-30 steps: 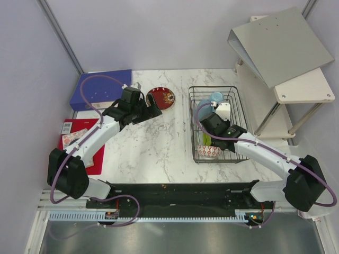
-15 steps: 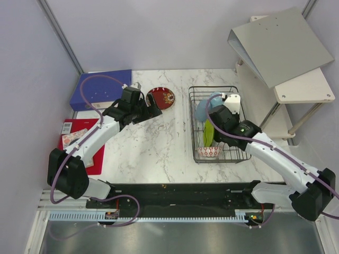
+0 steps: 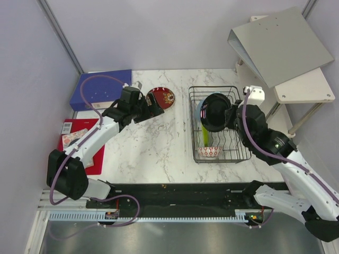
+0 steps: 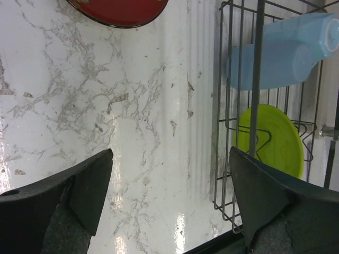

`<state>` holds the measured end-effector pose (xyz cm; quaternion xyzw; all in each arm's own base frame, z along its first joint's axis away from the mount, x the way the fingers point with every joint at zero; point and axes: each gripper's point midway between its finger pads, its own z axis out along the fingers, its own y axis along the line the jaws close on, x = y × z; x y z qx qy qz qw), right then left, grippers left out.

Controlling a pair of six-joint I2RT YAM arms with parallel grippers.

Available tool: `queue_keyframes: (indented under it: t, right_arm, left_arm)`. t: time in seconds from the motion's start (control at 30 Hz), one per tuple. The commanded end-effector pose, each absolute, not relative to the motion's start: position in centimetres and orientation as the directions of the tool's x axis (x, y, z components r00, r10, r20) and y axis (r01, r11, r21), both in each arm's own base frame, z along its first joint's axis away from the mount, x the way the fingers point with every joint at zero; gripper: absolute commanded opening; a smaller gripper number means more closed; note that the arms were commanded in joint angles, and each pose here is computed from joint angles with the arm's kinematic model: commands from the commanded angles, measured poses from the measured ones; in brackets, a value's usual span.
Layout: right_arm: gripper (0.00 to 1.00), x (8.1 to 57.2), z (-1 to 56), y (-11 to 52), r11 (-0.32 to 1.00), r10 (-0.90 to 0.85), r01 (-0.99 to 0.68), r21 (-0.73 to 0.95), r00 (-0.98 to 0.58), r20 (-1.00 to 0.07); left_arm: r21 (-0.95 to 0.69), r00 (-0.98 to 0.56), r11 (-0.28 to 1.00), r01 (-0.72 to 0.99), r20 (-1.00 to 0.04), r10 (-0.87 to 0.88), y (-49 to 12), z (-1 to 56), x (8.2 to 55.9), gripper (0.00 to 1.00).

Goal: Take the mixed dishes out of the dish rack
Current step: Pick up the plate from the dish rack.

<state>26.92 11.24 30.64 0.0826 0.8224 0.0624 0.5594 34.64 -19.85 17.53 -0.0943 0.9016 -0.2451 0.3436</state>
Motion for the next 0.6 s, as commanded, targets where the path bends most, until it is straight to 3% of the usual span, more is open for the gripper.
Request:
queue_keyframes:
  t: [0.0,0.4,0.57]
  right_arm:
    - [0.00,26.5,32.4,15.0,0.912,0.341,-0.109,0.395,-0.330,-0.880]
    - [0.00,25.4,31.9,21.5,0.721,0.462,-0.326,0.612,-0.433,-0.774]
    - [0.00,25.7,32.4,23.9,0.641,0.486,-0.393,0.659,-0.456,-0.745]
  left_arm:
    - [-0.639,-0.682,0.756,0.141,-0.616,-0.393,-22.1,22.8,34.5,0.98]
    - [-0.761,-0.652,0.366,0.535,-0.648,-0.395,-26.5,30.8,28.5,0.99]
    - [-0.755,-0.662,0.326,0.569,-0.656,-0.362,-27.1,30.3,27.4,0.97]
